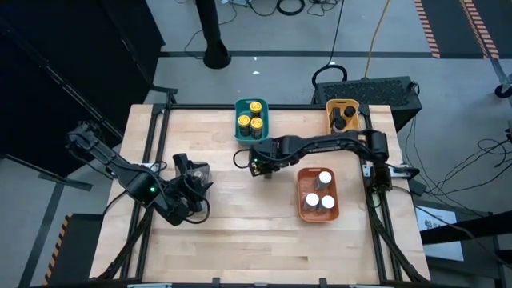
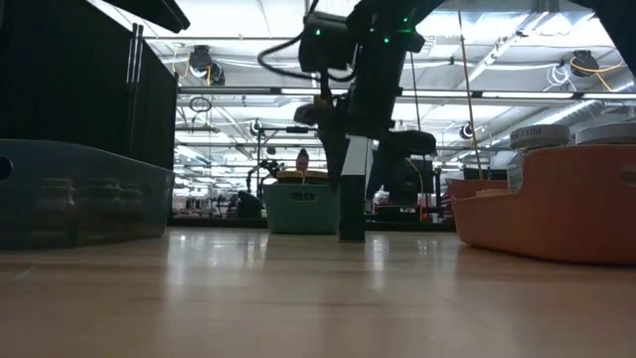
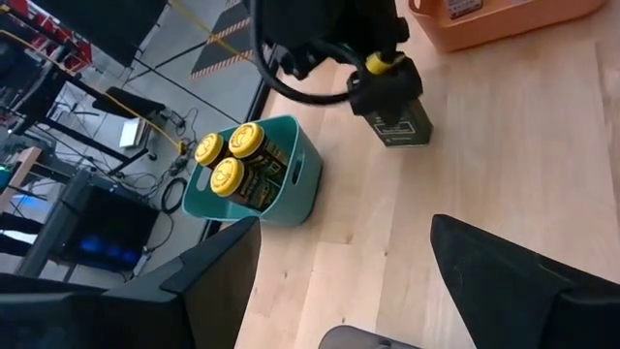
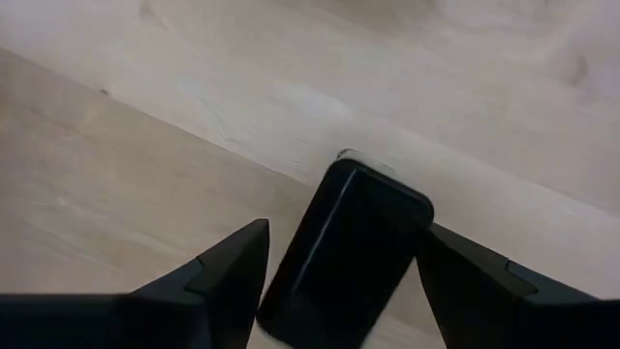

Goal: Sort spices by type
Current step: Put the black seasoning can into the yellow bin

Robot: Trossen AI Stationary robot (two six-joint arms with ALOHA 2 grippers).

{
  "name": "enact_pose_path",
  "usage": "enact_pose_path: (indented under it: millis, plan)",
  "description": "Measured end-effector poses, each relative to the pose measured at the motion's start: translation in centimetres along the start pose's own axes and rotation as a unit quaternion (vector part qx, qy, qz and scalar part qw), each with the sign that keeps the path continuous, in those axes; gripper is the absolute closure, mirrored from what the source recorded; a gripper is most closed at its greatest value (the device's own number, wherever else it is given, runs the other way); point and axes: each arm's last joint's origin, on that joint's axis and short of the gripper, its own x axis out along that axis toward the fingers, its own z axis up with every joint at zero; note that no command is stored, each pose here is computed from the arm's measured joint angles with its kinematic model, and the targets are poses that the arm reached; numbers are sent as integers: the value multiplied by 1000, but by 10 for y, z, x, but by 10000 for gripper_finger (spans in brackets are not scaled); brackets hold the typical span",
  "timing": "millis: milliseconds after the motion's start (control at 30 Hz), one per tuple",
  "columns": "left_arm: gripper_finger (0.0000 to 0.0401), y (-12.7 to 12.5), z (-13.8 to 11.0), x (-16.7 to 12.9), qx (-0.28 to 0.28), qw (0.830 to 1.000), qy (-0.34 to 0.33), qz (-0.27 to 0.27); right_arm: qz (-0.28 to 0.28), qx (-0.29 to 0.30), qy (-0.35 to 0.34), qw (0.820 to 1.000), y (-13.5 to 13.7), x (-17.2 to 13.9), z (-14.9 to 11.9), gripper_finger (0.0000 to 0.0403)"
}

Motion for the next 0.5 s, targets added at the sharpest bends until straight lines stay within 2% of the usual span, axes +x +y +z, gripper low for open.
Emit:
enact_pose_path:
  millis: [133,333,500]
  plan:
    - [92,0,0,0,-11,1000,0,0,-6,-1,3,1000,0,4,-1,195]
    - [92,0,0,0,-14,1000,-1,0,-4,-15,4,1000,1,4,-2,300]
    - [92,0,0,0,-23,1000,-1,0,-2,-31,5,999,2,4,-5,304]
